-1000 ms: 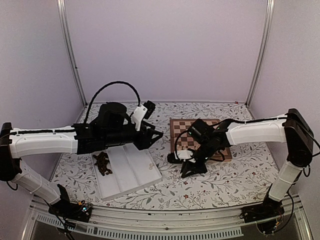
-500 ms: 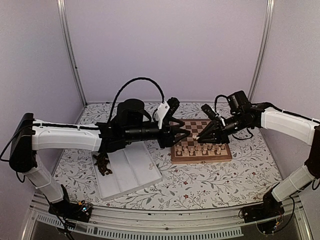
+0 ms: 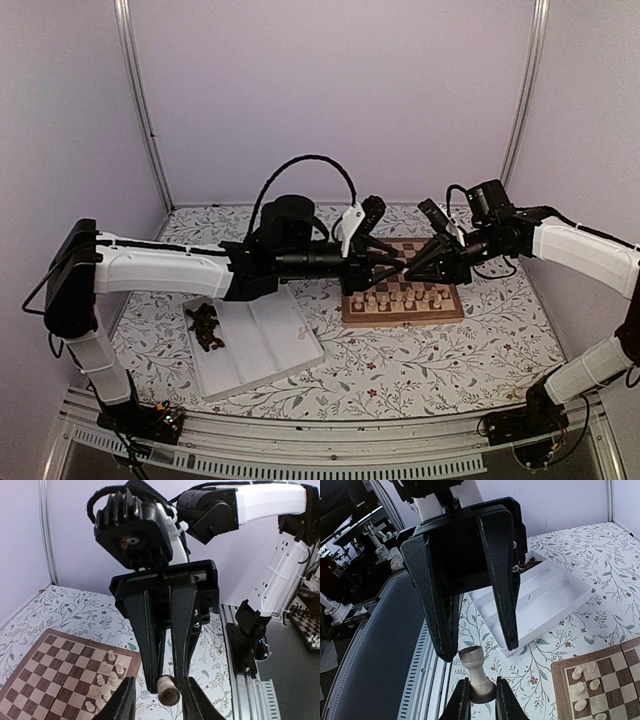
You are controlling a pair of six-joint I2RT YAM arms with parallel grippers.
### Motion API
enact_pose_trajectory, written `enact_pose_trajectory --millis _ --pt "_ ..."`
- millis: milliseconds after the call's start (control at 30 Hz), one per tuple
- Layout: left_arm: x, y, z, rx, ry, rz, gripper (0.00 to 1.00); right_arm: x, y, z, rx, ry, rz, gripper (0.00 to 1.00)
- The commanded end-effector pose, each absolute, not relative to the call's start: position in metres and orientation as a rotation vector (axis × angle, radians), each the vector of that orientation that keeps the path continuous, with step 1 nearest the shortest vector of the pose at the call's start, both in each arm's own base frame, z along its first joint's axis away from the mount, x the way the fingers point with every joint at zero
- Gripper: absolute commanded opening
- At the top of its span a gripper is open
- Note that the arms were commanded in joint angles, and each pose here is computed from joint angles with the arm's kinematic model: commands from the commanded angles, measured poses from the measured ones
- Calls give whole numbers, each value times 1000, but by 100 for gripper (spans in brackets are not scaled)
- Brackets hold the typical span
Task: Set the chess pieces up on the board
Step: Pick up the chess piece at the center of the board.
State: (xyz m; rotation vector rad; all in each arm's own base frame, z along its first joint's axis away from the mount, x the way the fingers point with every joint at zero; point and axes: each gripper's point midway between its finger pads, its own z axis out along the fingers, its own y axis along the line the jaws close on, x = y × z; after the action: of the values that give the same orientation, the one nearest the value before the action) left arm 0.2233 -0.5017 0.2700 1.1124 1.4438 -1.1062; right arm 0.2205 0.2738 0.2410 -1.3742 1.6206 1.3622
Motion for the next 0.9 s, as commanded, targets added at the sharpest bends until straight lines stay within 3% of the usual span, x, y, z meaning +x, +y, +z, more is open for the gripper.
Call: enact_pose_trajectory --millis 0,300,467,567,633,767,867 --pt "213 -514 277 1150 1402 -1157 30 216 272 251 -1368 1583 1378 8" --pt "212 -521 267 1180 1426 -1167 15 218 271 250 -1360 1589 1370 8" --pt "215 -523 265 1171 1444 -1164 17 219 270 251 -1356 1590 1367 8" --pt "217 -521 266 1154 1457 -1150 27 219 270 250 -1355 1591 1367 8" --pt "217 -518 267 1148 1455 -1145 29 219 269 249 -1354 1592 1369 8" --pt "216 -515 267 1148 1458 -1145 28 220 269 248 -1351 1594 1368 8" --pt "214 -516 265 1155 1459 -1153 21 220 269 247 -1351 1596 1366 8"
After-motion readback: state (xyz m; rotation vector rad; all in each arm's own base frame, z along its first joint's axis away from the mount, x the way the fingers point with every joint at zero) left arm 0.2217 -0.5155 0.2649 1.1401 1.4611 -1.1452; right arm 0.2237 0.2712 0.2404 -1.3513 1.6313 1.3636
